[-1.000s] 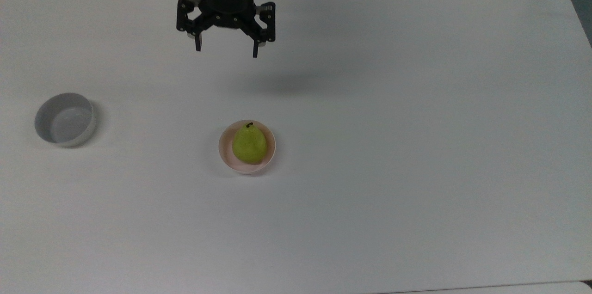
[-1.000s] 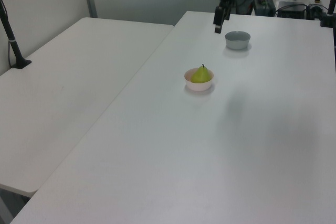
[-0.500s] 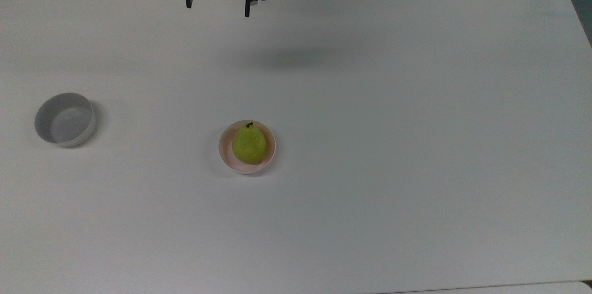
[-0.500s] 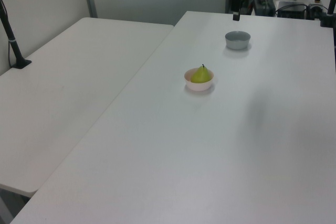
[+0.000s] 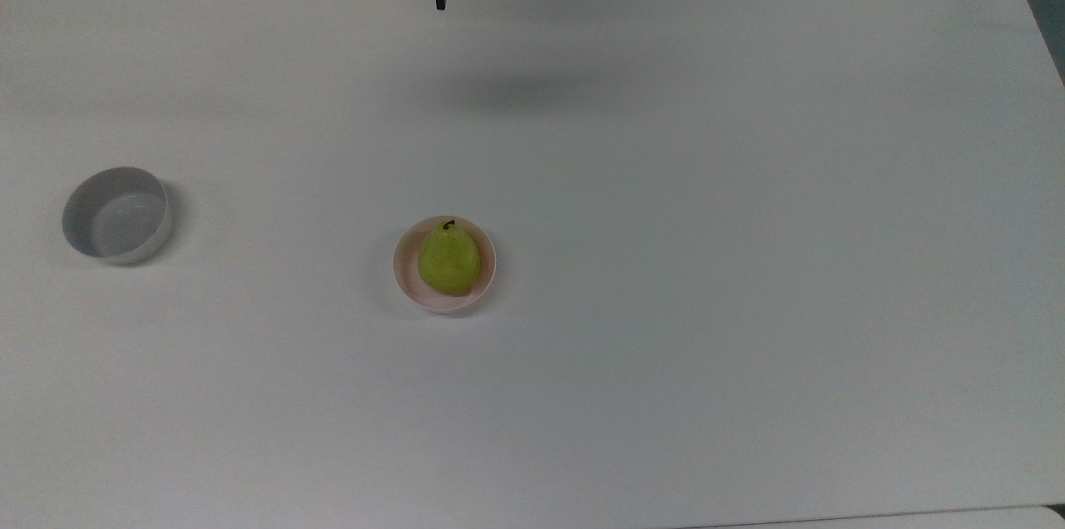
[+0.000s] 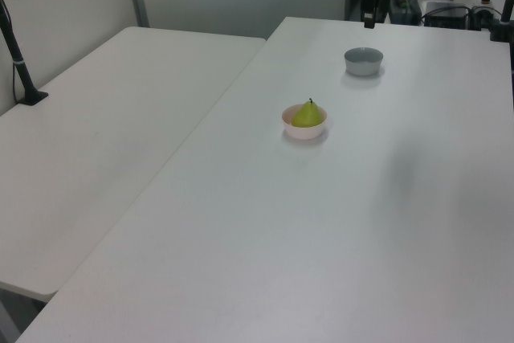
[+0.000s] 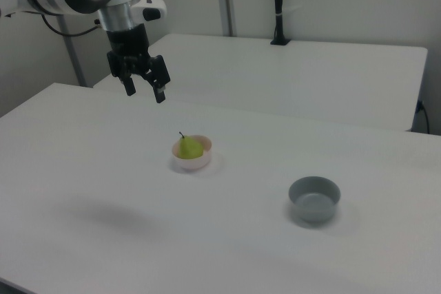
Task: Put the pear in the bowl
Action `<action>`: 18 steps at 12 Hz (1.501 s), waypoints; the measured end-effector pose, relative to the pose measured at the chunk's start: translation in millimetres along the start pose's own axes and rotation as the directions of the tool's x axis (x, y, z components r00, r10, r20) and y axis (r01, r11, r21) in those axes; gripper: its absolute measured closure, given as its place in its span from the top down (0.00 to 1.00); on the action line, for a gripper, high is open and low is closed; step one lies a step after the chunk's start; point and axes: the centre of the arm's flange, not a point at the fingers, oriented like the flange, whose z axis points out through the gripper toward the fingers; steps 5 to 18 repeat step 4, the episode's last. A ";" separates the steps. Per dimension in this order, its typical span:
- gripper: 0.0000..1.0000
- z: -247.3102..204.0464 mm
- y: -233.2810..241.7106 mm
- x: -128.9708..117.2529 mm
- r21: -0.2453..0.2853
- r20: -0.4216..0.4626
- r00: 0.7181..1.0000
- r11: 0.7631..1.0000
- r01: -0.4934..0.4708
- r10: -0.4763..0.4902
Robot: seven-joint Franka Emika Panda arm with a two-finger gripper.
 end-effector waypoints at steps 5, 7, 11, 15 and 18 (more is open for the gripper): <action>1.00 1.7 2.2 -2.3 -0.002 0.021 1.000 1.000 0.018 -0.018; 1.00 1.7 2.2 -2.3 -0.002 0.021 1.000 1.000 0.018 -0.018; 1.00 1.7 2.2 -2.3 -0.002 0.021 1.000 1.000 0.018 -0.018; 1.00 1.7 2.2 -2.3 -0.002 0.021 1.000 1.000 0.018 -0.018; 1.00 1.7 2.2 -2.3 -0.002 0.021 1.000 1.000 0.018 -0.018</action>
